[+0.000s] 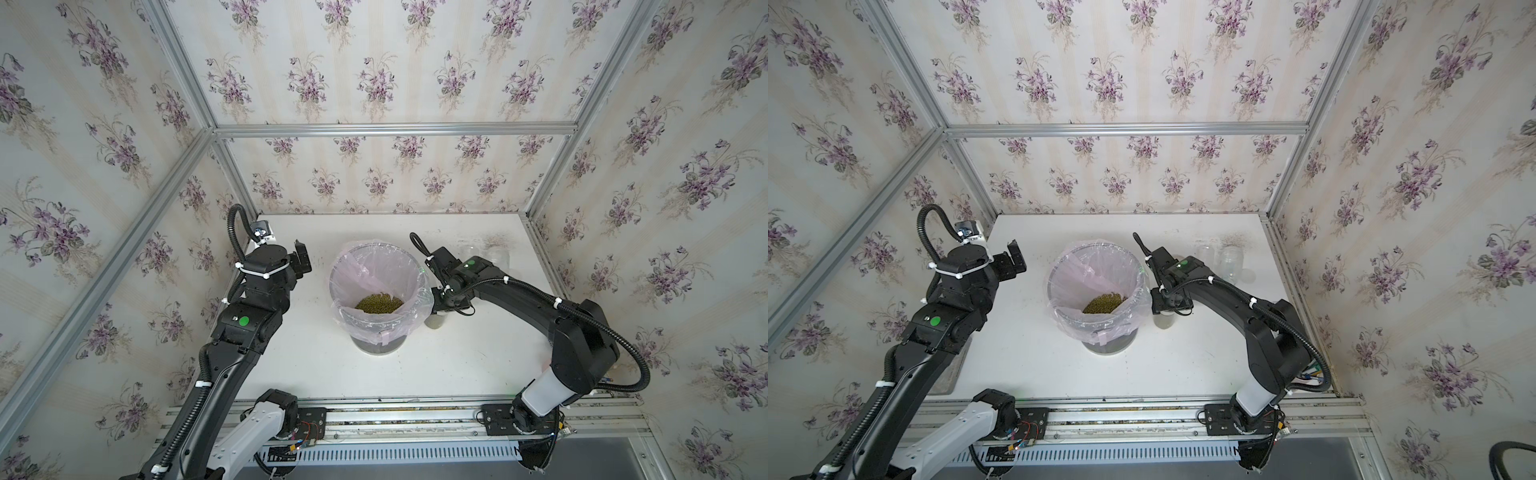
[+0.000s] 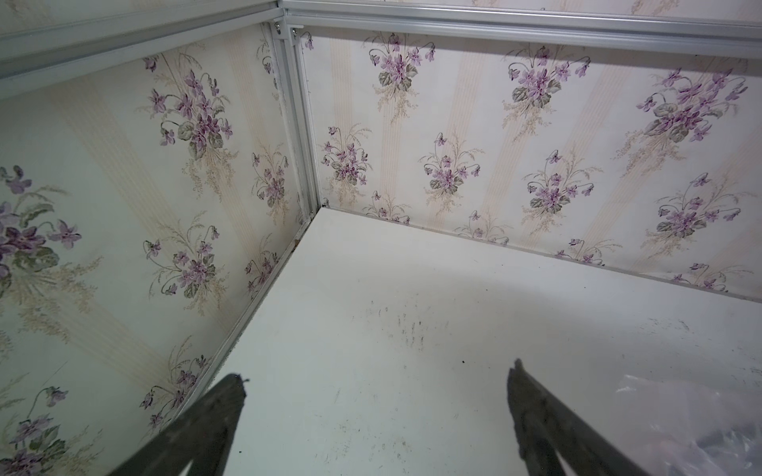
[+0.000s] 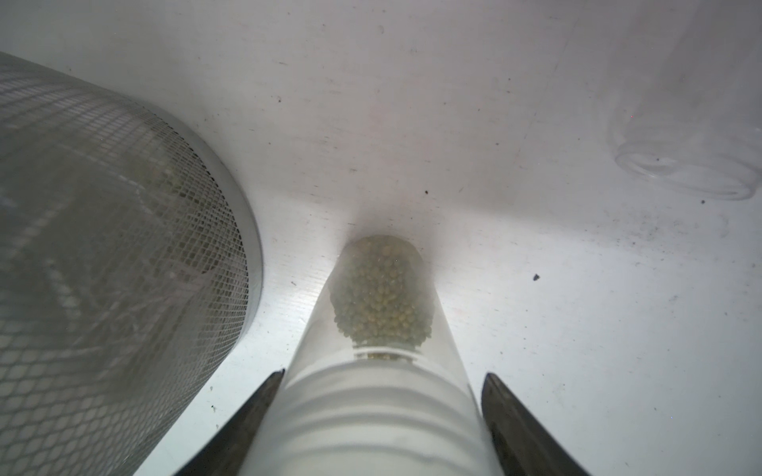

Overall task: Empty moldy mung beans from jars
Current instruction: Pick up the jar from the center of the board.

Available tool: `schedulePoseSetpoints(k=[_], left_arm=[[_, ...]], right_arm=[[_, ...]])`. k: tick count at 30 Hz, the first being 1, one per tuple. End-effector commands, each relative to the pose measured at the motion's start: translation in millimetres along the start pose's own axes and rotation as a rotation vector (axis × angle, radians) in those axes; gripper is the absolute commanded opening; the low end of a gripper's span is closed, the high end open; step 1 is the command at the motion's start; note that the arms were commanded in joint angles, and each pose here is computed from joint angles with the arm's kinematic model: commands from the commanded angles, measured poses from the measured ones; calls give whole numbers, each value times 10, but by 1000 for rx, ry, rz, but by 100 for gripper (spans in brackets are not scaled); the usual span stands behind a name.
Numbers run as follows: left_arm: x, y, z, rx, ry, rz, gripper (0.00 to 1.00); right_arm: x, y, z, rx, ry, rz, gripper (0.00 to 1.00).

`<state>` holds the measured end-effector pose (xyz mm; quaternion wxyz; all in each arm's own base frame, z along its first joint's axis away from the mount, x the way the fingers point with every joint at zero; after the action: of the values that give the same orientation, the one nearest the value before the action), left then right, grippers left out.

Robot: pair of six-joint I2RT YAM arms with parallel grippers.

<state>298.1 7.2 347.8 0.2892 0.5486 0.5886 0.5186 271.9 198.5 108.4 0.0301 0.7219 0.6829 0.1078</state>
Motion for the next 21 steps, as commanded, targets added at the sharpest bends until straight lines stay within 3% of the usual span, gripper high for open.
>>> schedulePoseSetpoints(k=[1,21], left_arm=[[17,45,-13,-13,5,-24,99],[30,46,-18,-13,10,-24,100]], right_arm=[[2,8,-7,-3,-2,4,69],[31,7,-78,-2,18,0,57]])
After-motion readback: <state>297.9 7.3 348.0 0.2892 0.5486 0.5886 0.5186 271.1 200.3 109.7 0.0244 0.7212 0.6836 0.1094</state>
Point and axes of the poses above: each gripper's point midway between its finger pads, its own z axis out along the fingers, its own x axis along the line the jaws close on, y = z × x, the point moved 1 cm from there along -z, back along the fingers, and after that the axes turned 15 degrees about z, right-handed, at the moved point
